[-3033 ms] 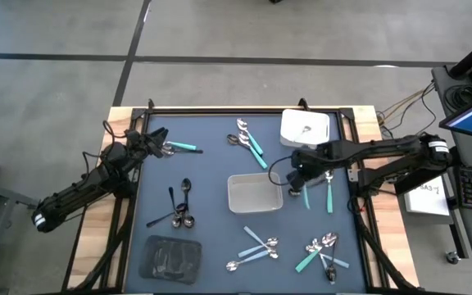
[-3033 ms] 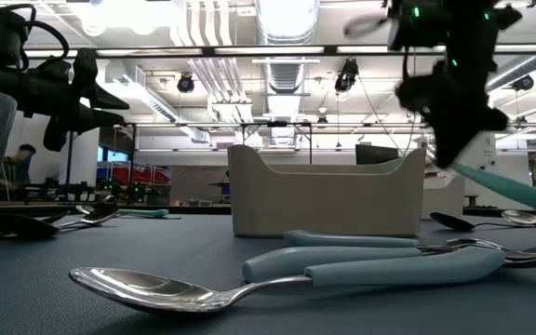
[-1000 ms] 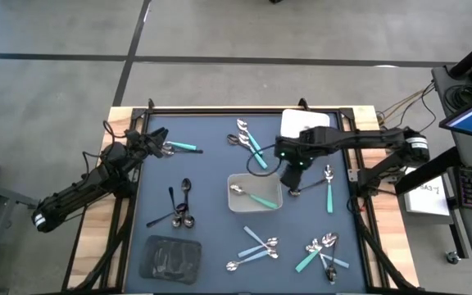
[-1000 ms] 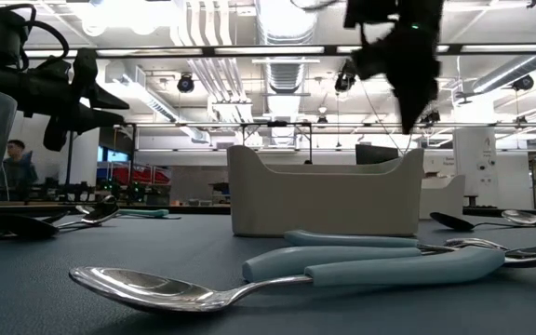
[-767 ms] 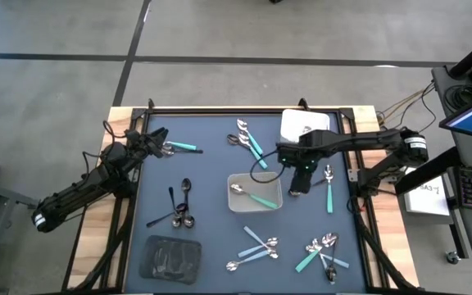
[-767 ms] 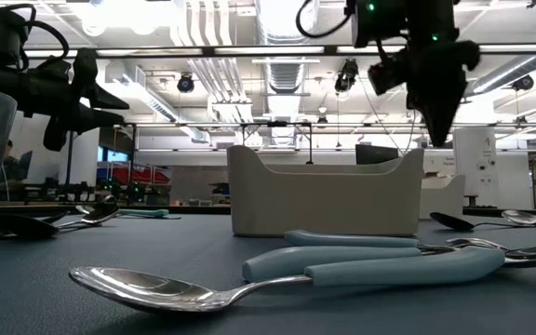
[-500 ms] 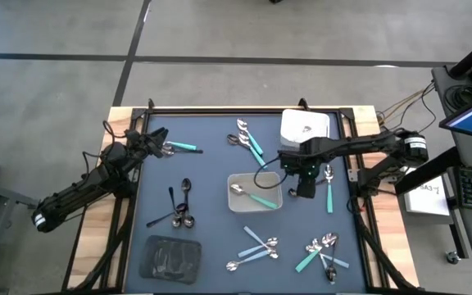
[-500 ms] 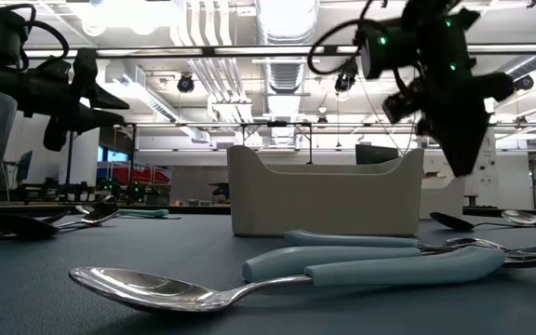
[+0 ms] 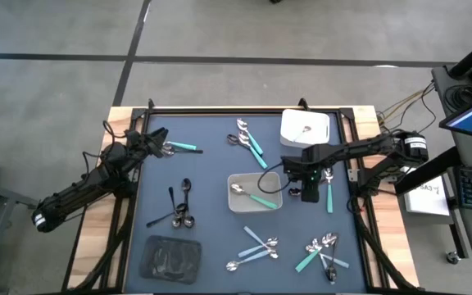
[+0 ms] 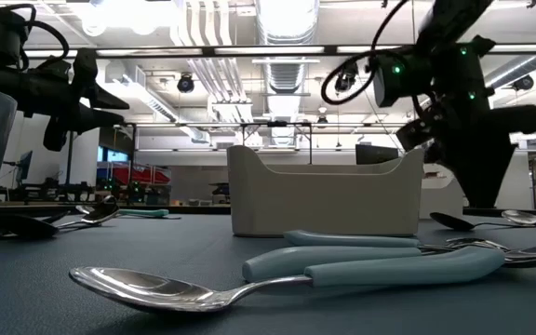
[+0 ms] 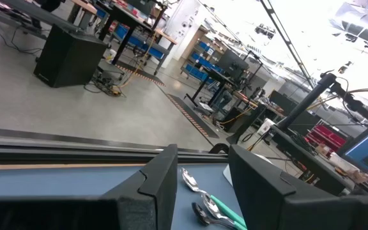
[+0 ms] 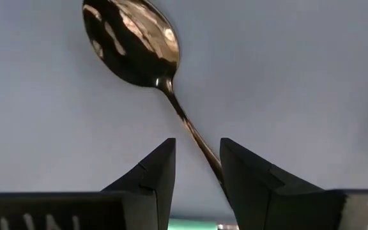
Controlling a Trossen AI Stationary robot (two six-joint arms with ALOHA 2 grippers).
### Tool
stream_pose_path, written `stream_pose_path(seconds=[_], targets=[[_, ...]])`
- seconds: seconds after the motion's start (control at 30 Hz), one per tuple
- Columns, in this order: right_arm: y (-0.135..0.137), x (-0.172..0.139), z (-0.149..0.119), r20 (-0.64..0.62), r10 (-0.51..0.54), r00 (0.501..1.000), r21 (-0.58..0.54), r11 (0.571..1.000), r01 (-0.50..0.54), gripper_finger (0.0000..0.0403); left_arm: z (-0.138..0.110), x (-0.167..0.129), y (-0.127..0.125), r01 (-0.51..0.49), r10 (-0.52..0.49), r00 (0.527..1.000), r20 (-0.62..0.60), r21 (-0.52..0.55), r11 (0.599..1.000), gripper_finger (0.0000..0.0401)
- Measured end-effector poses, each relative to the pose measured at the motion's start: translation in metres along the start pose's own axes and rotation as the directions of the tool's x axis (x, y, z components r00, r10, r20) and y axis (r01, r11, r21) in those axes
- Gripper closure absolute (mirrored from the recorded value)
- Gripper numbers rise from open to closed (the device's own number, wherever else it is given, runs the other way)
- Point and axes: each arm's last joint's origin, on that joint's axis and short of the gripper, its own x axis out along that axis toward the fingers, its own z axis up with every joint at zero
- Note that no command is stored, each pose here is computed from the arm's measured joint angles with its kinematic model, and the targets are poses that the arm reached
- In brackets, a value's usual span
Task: Sort silverware by color (type)
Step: Put the black spoon into the black bin
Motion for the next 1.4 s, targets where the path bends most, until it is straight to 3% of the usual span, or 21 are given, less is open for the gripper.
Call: stream_pose_path(seconds=[0.63, 0.97, 1.4], targets=[[-0.002, 0.027, -0.005, 0.092, 0.014, 0.996, -0.002, 1.0, -0.014, 0.0293, 0.0, 0.0, 0.0, 0.0, 0.0, 1.0, 0.0, 0.0, 1.0, 0.0278], [-0.003, 0.028, -0.005, 0.092, 0.005, 0.996, 0.008, 1.0, -0.005, 0.0387, 0.0, 0.0, 0.0, 0.0, 0.0, 1.0, 0.0, 0.0, 1.0, 0.0278], [-0.002, 0.025, -0.004, 0.102, 0.012, 0.995, 0.079, 0.997, -0.02, 0.0393, 0.0, 0.0, 0.0, 0.0, 0.0, 1.0, 0.0, 0.0, 1.0, 0.0278]])
